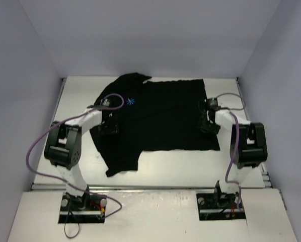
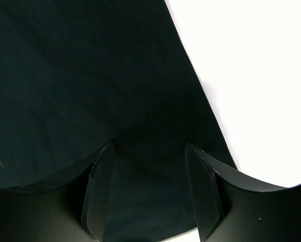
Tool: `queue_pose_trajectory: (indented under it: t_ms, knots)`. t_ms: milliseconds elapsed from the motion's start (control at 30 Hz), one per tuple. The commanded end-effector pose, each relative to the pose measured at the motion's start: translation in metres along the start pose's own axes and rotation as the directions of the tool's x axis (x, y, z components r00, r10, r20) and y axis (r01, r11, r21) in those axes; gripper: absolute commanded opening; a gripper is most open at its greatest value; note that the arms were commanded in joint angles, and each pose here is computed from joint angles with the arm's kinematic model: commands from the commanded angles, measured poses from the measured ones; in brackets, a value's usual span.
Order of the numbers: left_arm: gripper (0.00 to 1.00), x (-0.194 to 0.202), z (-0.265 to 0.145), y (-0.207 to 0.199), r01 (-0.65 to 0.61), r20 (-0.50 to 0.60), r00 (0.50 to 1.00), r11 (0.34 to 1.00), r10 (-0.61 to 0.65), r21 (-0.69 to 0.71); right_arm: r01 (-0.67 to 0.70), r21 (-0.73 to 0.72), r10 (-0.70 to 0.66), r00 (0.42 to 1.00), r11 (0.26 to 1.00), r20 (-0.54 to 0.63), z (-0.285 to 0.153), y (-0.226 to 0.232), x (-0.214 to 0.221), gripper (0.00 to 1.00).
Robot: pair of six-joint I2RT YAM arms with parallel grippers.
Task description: Fold and stack the t-shirts
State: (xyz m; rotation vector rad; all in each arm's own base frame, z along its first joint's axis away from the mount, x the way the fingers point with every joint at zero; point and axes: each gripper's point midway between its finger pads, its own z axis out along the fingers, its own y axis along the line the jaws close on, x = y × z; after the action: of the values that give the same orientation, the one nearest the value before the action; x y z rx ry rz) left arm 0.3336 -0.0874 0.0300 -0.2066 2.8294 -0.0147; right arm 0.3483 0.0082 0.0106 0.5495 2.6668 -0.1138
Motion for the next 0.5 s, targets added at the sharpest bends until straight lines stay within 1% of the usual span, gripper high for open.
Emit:
queue_pose_trajectory:
  t_ms: [0,200,267,333,467]
  knots:
    - [0.63,-0.046,0.007,-0.002,0.041,0.074,0.996,0.999,-0.04,-0.003,0.039,0.014,-0.04,0.998,0.999,0.04,0.02,0.009,-0.025,0.55]
    - [0.63,-0.077,0.03,0.005,0.059,0.062,0.996,0.998,-0.058,-0.019,0.078,0.043,-0.08,0.996,0.996,0.044,0.044,0.015,-0.047,0.55]
    - [0.64,-0.098,0.028,0.003,0.039,0.097,0.995,0.999,-0.038,-0.013,0.083,0.035,-0.084,0.995,0.996,0.057,0.047,0.02,-0.058,0.55]
    - [0.63,-0.115,0.021,0.002,0.025,0.133,0.991,1.0,-0.024,-0.007,0.074,0.02,-0.076,0.993,0.997,0.088,0.042,0.026,-0.073,0.55]
    - [0.67,-0.141,-0.019,0.0,0.017,0.232,0.972,1.0,-0.019,0.011,0.056,-0.025,-0.051,0.986,0.998,0.161,0.014,0.034,-0.097,0.55]
